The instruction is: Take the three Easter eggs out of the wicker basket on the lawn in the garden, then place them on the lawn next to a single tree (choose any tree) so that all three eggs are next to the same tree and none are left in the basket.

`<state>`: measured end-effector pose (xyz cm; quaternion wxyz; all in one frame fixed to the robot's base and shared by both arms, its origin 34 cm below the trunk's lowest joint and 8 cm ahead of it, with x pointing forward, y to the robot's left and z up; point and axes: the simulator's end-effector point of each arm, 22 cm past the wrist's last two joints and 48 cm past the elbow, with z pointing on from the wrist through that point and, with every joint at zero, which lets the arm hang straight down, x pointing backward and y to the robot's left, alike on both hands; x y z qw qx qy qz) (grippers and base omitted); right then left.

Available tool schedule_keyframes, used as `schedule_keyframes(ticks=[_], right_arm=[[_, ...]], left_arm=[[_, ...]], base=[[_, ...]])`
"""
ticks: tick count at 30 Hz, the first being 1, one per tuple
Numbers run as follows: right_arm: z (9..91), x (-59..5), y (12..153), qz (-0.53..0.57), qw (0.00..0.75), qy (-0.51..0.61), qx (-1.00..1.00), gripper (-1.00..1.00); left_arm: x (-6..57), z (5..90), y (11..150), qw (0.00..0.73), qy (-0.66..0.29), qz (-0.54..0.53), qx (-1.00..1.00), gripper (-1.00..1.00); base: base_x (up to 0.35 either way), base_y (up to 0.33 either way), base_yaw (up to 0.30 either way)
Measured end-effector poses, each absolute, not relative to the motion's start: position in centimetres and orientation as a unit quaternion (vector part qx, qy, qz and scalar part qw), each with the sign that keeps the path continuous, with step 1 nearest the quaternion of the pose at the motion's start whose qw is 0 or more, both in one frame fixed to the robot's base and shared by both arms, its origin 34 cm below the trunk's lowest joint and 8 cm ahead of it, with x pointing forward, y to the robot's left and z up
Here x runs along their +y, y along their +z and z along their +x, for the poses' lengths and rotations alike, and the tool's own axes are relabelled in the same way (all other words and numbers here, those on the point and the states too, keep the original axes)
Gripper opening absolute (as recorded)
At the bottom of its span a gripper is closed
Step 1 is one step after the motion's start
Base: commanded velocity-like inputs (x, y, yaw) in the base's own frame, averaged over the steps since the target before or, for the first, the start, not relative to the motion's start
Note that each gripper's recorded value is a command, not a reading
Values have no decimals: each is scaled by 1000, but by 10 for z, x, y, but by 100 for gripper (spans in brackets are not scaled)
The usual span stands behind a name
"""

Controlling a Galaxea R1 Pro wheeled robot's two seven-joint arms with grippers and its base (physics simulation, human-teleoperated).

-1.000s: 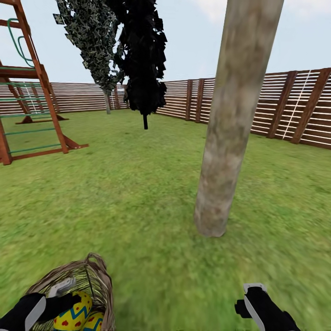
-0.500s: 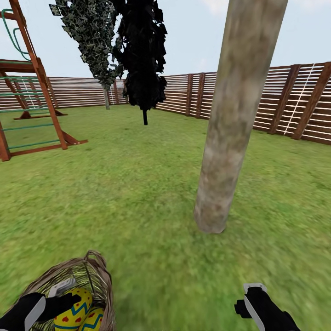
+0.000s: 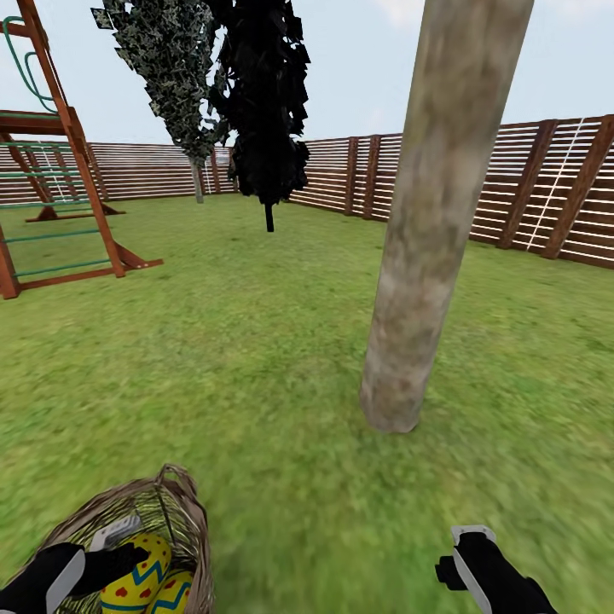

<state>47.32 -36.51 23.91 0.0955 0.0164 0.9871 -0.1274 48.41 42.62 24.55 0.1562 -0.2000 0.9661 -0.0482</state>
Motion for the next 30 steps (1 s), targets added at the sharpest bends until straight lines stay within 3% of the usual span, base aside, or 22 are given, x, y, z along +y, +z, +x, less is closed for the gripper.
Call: schedule_keyframes(ticks=[22,30], right_arm=[[476,-365,244,17,101,-127,987,100],[485,-365,258,19,118,-127,985,100]], left_arm=[[421,484,248,157,-51,-201,966,-100],[421,495,263,177,-65,-223,956,-100]], base=[[0,0,0],[-289,0,0]])
